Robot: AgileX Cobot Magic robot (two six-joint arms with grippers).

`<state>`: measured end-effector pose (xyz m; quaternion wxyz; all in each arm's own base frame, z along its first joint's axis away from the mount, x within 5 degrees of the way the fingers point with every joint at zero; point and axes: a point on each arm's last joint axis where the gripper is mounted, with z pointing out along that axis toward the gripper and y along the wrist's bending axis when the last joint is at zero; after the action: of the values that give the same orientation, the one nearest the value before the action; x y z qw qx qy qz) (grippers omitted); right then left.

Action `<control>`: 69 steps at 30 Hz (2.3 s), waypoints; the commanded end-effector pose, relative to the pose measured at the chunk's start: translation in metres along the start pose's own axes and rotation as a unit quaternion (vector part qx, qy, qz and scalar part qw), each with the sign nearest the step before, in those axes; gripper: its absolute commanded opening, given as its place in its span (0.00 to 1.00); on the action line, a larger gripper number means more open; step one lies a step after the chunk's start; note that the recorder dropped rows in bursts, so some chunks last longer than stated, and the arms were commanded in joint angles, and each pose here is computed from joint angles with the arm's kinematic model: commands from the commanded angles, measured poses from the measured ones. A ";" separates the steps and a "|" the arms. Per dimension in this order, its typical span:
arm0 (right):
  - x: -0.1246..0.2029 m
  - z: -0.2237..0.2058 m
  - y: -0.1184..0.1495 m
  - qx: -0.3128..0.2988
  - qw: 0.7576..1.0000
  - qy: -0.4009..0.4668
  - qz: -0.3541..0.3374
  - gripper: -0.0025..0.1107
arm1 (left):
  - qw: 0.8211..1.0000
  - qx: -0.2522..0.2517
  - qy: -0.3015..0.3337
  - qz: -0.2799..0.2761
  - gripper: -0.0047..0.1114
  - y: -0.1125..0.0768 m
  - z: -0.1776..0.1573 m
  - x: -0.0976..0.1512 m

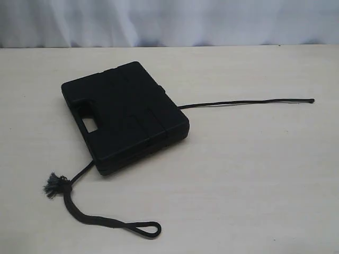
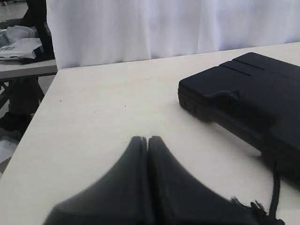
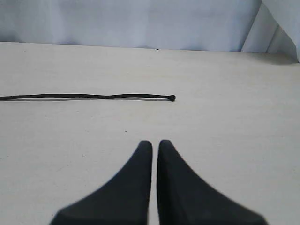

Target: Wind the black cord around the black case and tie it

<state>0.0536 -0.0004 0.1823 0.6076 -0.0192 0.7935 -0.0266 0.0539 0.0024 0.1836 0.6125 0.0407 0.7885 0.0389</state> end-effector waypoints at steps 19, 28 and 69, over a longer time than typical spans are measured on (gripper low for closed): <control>-0.015 -0.001 -0.003 0.019 0.996 -0.086 -0.018 0.06 | 0.949 0.055 -0.143 -0.277 0.04 -0.002 -0.004 -0.027; -0.042 -0.011 -0.006 0.009 0.963 -0.243 0.114 0.06 | 0.885 0.047 -0.282 -0.367 0.04 0.011 -0.015 -0.048; -0.029 -0.005 -0.003 -0.043 0.915 -0.161 0.368 0.06 | 0.868 0.023 0.467 -0.166 0.04 -0.015 0.292 -0.107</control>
<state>0.0565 -0.0017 0.2128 0.6913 0.2480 0.6331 0.2446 0.3548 -0.0198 0.2074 0.1268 -0.0897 0.9863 -0.0559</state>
